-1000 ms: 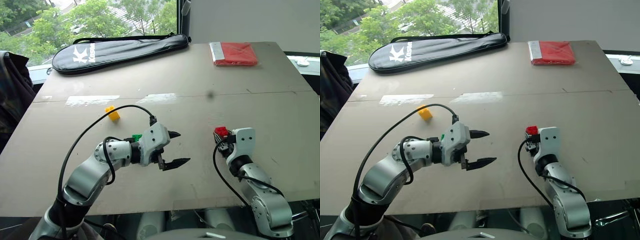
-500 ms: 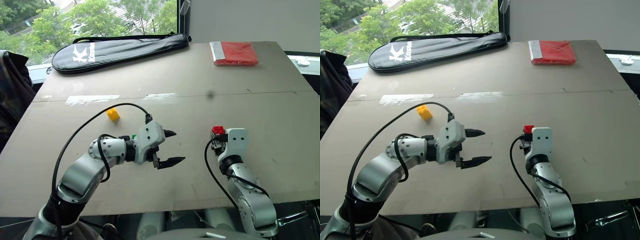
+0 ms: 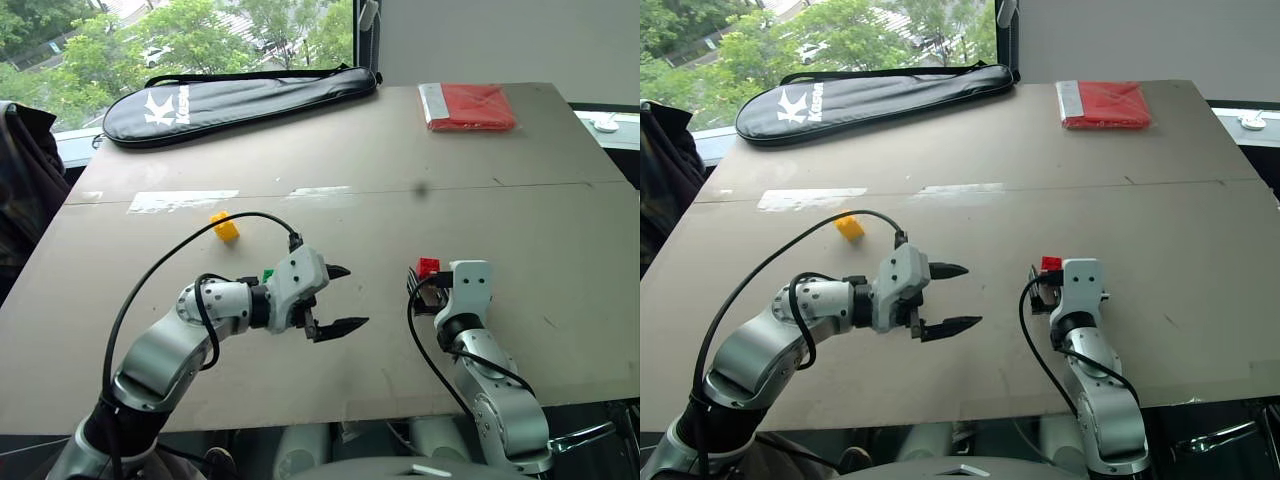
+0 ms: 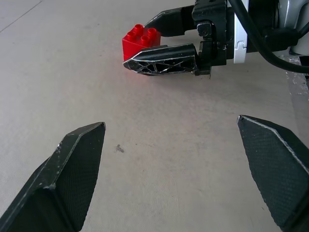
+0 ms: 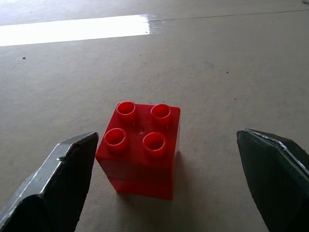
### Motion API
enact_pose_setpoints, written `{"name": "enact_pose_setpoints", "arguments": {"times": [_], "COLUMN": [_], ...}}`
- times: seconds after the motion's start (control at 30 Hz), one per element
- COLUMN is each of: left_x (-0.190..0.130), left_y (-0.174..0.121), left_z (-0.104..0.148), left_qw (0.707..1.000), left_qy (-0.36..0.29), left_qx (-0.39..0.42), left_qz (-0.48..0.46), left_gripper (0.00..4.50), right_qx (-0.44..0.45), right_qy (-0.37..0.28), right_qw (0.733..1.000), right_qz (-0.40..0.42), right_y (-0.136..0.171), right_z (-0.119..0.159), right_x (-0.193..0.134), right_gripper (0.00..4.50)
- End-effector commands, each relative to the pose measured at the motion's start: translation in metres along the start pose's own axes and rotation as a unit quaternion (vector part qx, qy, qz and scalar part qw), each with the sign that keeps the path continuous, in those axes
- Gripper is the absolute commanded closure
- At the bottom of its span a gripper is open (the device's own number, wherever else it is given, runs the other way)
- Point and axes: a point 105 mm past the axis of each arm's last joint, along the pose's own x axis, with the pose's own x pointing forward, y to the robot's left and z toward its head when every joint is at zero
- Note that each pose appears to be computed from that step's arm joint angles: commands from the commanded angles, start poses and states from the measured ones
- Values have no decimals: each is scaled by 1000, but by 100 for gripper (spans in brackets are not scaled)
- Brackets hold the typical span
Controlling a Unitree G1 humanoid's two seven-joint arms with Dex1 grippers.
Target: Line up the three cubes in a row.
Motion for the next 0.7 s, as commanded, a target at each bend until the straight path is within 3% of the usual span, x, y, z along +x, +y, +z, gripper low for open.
{"name": "enact_pose_setpoints", "arguments": {"times": [0.03,0.23,0.43,0.6,0.7], "left_x": [-4,-4,-13,-29,-41], "left_y": [-1,0,-1,0,-10], "left_z": [11,11,6,-7,-2], "left_qw": [1000,1000,999,992,981], "left_qy": [-14,-17,-30,-38,-90], "left_qx": [26,25,-4,-30,-71], "left_qz": [6,9,33,117,154], "left_gripper": [0,0,0,0,0], "right_qx": [-4,-37,-75,-94,-94], "right_qy": [-36,-81,-134,-150,-149], "right_qw": [999,995,973,947,919], "right_qz": [6,56,171,268,352], "right_y": [0,1,11,-17,-43], "right_z": [16,35,57,55,54], "right_x": [-1,-7,-31,-52,-69], "right_gripper": [4,4,4,4,4]}}
